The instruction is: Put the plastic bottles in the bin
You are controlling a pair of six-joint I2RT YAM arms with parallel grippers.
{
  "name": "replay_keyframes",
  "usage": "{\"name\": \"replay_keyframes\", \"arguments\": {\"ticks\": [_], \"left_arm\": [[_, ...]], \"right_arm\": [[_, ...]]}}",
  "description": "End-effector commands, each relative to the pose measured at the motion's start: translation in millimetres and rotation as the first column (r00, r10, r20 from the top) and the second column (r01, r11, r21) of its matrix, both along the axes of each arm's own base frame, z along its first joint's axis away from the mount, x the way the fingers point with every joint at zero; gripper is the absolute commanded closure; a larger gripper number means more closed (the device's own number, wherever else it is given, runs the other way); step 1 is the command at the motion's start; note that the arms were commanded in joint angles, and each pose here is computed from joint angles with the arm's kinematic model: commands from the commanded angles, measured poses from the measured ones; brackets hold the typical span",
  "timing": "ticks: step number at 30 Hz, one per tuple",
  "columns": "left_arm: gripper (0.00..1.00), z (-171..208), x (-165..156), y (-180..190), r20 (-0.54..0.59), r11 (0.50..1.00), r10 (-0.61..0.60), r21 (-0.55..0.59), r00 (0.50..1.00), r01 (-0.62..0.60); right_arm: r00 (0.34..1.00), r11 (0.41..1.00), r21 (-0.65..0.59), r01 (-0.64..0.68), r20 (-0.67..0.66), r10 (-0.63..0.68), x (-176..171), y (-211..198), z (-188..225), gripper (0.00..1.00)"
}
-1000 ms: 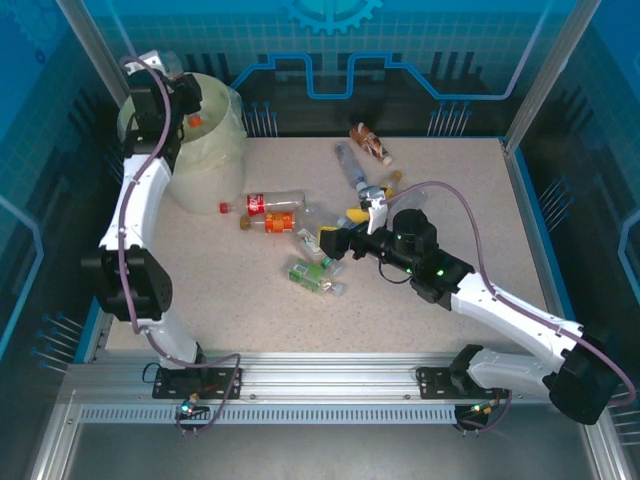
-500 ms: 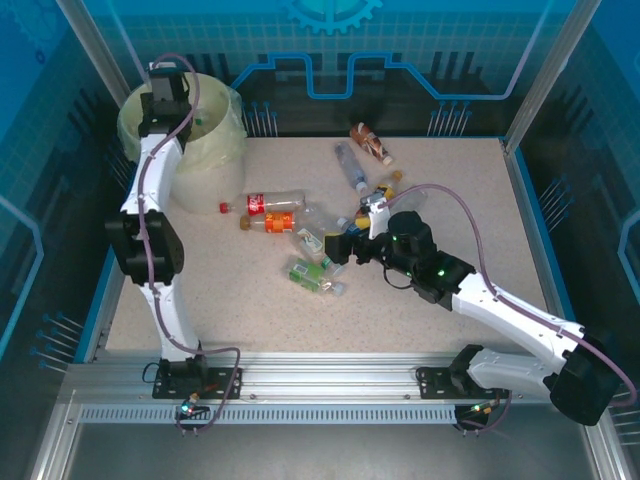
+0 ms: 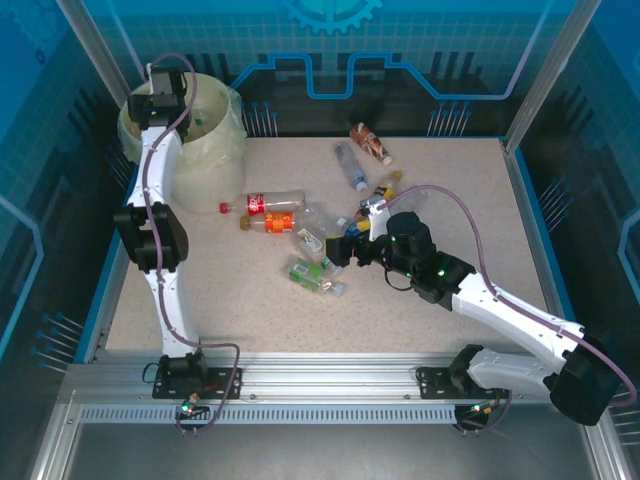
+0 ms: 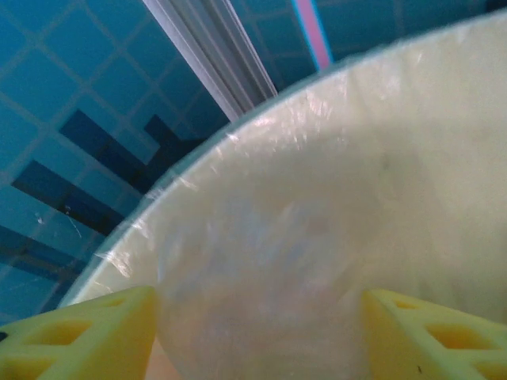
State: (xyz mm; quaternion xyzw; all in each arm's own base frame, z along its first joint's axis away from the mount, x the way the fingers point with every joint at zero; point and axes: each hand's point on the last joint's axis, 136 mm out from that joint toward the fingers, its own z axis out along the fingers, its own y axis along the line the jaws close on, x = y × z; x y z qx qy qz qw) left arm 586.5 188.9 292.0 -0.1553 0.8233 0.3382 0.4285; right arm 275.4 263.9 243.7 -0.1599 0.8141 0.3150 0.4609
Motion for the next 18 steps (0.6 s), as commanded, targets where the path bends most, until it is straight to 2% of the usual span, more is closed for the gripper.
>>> {"name": "replay_keyframes", "arguments": {"ticks": [1, 9, 18], "left_arm": [[0.28, -2.0, -7.2, 7.8, -0.022, 0.999, 0.042, -0.01, 0.999, -0.042], [0.2, 18.1, -10.4, -1.9, 0.066, 0.994, 0.037, -0.103, 0.997, -0.03], [0.15, 53.8, -15.4, -32.1, 0.212, 0.959, -0.034, -0.269, 0.977, 0.092]], "right_arm": [[0.999, 1.0, 0.012, 0.026, 0.025, -0.027, 6.8, -3.6, 17.0, 0.0], [0.999, 0.999, 0.004, 0.035, 0.012, -0.035, 8.1, -4.2, 13.2, 0.0], [0.994, 0.994, -0.014, 0.111, -0.021, -0.111, 16.6, -12.8, 2.6, 0.0]]}}
